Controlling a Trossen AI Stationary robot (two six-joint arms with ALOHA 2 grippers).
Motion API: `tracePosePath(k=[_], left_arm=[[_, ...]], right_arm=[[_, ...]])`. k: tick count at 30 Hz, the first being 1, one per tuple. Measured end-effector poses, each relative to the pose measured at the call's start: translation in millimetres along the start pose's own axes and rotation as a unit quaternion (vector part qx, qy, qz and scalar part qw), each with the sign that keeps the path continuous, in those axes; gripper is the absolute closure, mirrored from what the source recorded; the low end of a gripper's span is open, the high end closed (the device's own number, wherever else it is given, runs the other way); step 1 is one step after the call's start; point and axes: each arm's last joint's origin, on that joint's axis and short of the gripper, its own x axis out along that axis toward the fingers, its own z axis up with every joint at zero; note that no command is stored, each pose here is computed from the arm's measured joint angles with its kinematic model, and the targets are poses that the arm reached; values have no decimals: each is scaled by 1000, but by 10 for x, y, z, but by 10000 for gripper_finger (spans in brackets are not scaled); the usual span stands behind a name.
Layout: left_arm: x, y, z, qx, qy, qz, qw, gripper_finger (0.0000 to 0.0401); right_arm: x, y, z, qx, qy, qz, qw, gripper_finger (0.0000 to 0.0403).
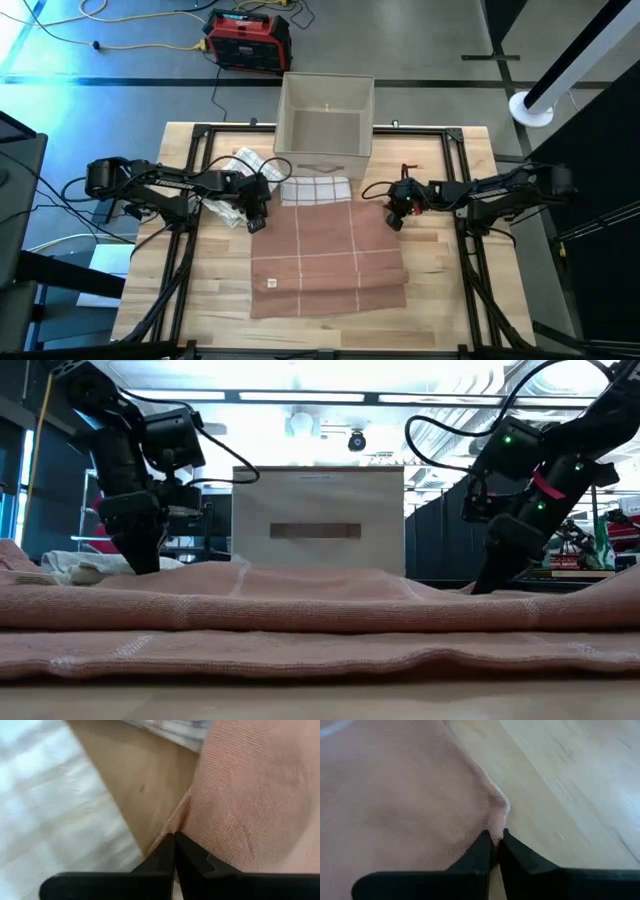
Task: Fold towel
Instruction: Fold the brown towel
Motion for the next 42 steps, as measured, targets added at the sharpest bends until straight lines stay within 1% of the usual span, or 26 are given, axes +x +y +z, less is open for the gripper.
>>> tracePosePath(k=[2,4,8,10,13,16,18,20,22,23,24,26,28,31,33,37,40,42], left_arm=[[-74,-14,71,-2,0,11,1000,401],[-186,-40,166,0,5,23,1000,401],[-450,-105,346,21,18,65,997,401],[-595,-135,429,34,21,90,995,401],[-792,-171,524,56,22,128,990,401],[-938,-201,559,72,33,151,985,401],[-994,-225,562,76,39,155,984,401],[-1002,-271,558,71,39,134,988,401],[-968,-340,550,69,40,76,994,401],[-933,-379,544,81,39,51,995,401],[-900,-418,528,105,38,37,993,401],[-817,-480,493,154,25,34,987,400],[-724,-504,497,172,-6,30,985,392],[-592,-410,510,144,-26,5,989,365],[-520,-311,477,121,-16,-8,992,339],[-407,-159,425,120,-14,-25,992,286],[-265,-109,391,123,-24,-51,991,250],[-163,-85,337,122,-18,-52,991,233]], right_arm=[[-80,5,51,2,2,-5,1000,392],[-213,34,171,-8,-11,-7,1000,392],[-531,76,308,-54,1,-33,998,392],[-712,103,378,-77,-4,-41,996,392],[-932,136,405,-99,-6,-52,994,392],[-1129,199,441,-110,-31,-34,993,392],[-1215,239,424,-115,-38,-25,992,392],[-1248,279,396,-115,-44,-16,992,392],[-1251,308,376,-117,-42,-11,992,392],[-1239,322,369,-119,-38,-10,992,392],[-1225,334,364,-122,-34,-10,992,392],[-1199,354,359,-127,-28,-11,991,392],[-1170,369,360,-130,-21,-12,991,392],[-1135,381,360,-132,-13,-15,991,392],[-1113,386,361,-128,-8,-17,992,392],[-1102,390,362,-127,-6,-18,992,392],[-1103,390,362,-127,-6,-18,992,392],[-1103,390,362,-127,-6,-18,992,392]])
